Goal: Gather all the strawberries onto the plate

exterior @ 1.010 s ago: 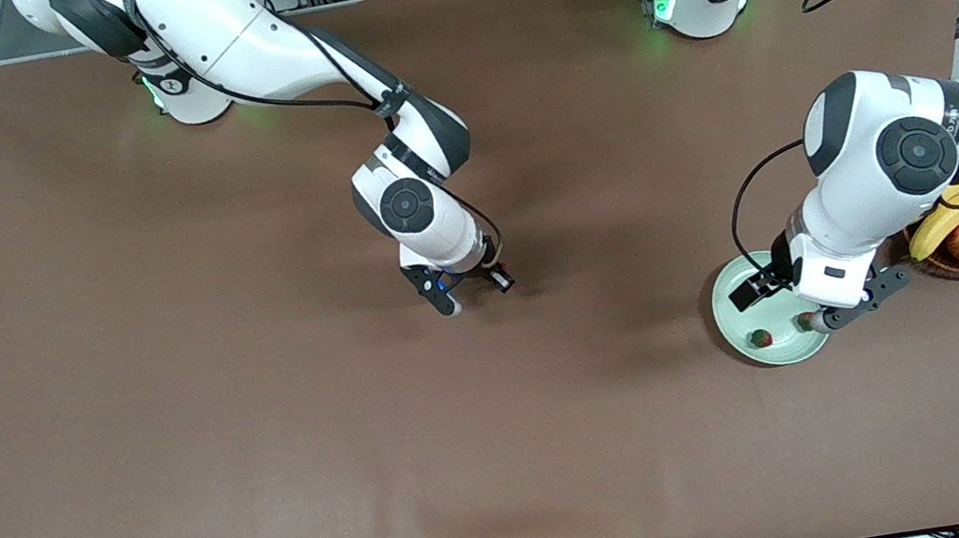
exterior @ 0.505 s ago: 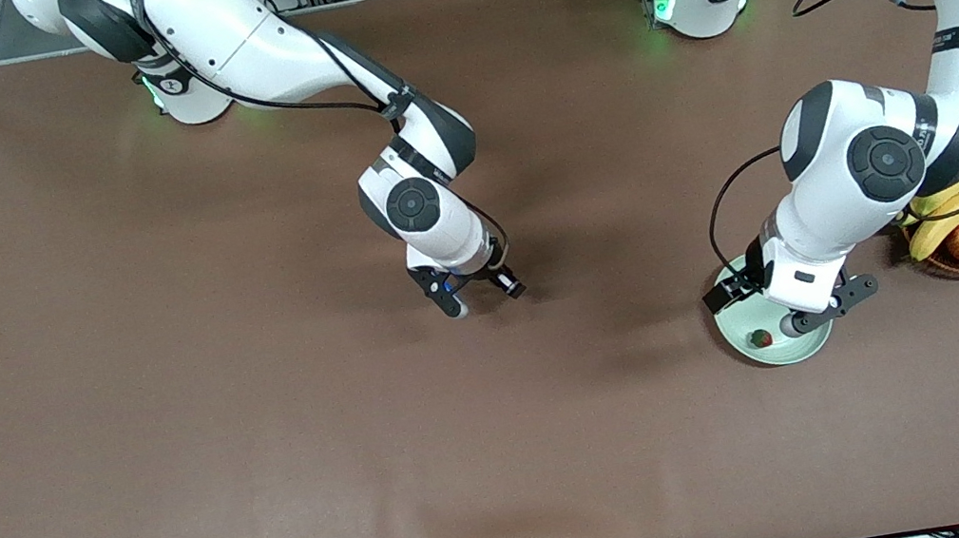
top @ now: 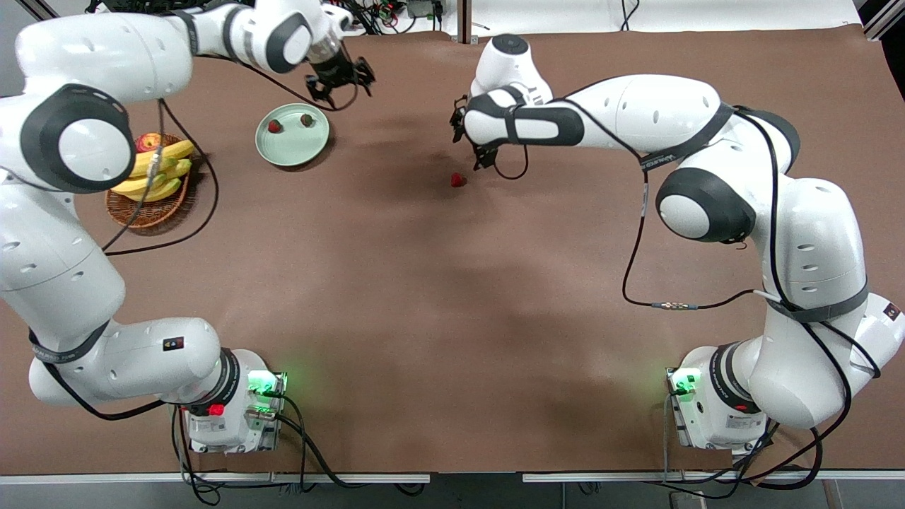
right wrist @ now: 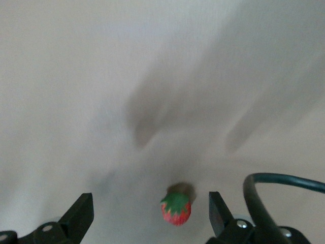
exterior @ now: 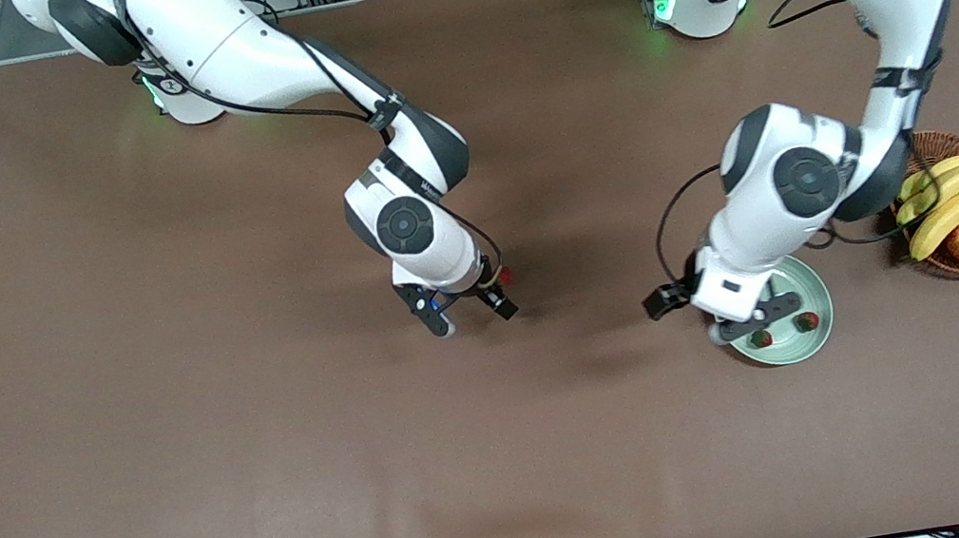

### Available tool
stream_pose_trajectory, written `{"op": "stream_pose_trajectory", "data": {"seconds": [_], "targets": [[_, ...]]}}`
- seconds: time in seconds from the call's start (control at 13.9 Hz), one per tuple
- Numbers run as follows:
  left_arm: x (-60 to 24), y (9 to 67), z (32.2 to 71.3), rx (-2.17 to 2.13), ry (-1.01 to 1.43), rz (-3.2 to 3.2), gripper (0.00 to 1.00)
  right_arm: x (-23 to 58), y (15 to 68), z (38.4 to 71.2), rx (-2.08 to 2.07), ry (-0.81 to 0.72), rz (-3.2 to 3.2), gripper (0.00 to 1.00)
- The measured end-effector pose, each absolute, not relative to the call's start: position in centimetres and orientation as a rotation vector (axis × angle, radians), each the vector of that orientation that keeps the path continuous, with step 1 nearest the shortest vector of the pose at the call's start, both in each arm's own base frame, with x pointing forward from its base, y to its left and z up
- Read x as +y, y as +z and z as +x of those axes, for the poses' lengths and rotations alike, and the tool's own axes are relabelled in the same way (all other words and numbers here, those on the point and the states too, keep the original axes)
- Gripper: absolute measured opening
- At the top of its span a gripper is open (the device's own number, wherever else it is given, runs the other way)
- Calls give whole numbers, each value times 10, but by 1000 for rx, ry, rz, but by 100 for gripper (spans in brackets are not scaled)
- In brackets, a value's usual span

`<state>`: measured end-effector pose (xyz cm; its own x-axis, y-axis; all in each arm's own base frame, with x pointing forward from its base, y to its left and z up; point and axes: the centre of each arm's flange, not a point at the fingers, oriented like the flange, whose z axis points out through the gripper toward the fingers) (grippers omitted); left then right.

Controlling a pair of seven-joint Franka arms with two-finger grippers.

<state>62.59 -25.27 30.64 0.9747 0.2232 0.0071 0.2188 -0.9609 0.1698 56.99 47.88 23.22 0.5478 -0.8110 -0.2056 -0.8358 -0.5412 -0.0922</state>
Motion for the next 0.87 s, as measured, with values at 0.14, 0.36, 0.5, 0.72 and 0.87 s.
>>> {"op": "stream_pose_trajectory", "data": {"seconds": [0.14, 0.36, 0.5, 0.72, 0.87], "targets": [[-284, 295, 615, 270, 13, 2950, 100, 457, 236, 588, 1385, 200, -2625, 100], [-323, 286, 601, 194, -14, 2948, 100, 404, 238, 620, 1321, 242, -2709, 100], [-351, 279, 592, 179, -30, 2943, 100, 364, 255, 643, 1259, 275, -2754, 100], [-390, 262, 580, 194, -17, 2981, 100, 315, 287, 668, 1186, 259, -2767, 100], [-411, 254, 571, 188, 3, 3010, 100, 289, 299, 677, 1138, 258, -2783, 100]]}}
